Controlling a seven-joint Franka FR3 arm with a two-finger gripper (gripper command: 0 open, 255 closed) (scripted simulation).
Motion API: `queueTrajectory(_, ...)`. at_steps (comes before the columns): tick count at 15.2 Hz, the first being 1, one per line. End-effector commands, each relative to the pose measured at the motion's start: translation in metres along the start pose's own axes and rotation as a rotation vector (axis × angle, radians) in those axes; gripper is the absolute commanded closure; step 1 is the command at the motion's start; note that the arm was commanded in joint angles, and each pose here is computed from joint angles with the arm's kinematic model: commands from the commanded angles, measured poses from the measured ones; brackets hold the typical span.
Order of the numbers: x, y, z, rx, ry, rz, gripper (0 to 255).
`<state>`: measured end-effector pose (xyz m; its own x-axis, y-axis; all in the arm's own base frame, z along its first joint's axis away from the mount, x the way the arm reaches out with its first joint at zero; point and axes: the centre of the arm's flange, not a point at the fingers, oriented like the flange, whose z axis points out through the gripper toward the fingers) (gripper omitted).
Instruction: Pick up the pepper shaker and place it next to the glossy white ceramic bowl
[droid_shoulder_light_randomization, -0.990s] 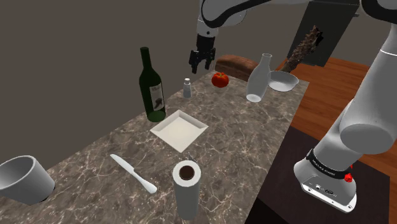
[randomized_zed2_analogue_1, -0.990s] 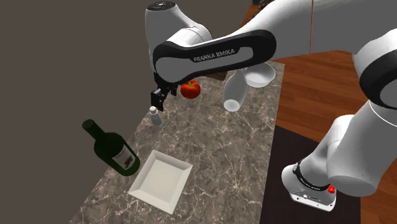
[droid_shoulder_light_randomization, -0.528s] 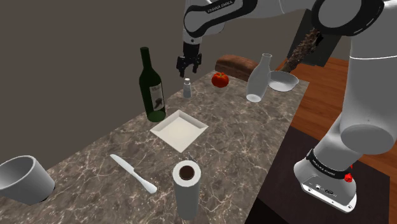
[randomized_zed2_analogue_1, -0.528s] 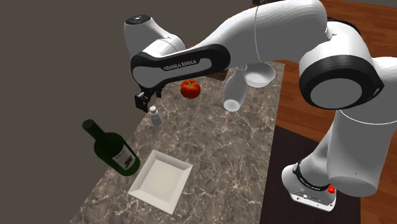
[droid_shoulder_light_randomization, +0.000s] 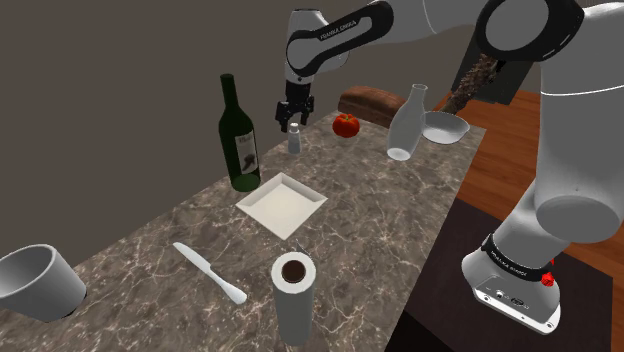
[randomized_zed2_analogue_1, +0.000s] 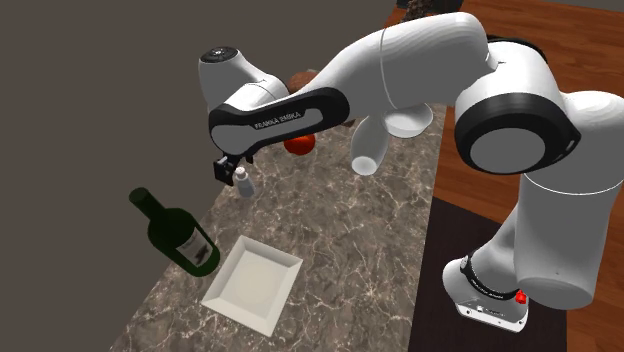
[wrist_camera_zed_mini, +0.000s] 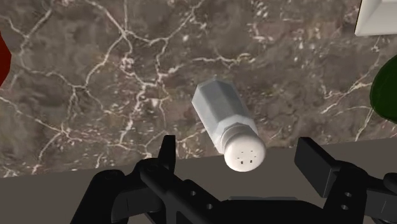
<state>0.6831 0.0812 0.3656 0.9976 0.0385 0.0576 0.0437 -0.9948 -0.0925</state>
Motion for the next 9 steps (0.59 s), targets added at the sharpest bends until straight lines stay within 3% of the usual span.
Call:
queueTrajectory(1,0.0010,-0.0002,0.0038,0.000,0.001,0.000,0)
queueTrajectory(7,0.0009,-0.0002,0.0037,0.000,0.001,0.000,0)
queueTrajectory(8,0.0009,-0.0002,0.0037,0.000,0.001,0.000,255)
queueTrajectory(9,0.0009,-0.0002,0.0037,0.000,0.001,0.000,255)
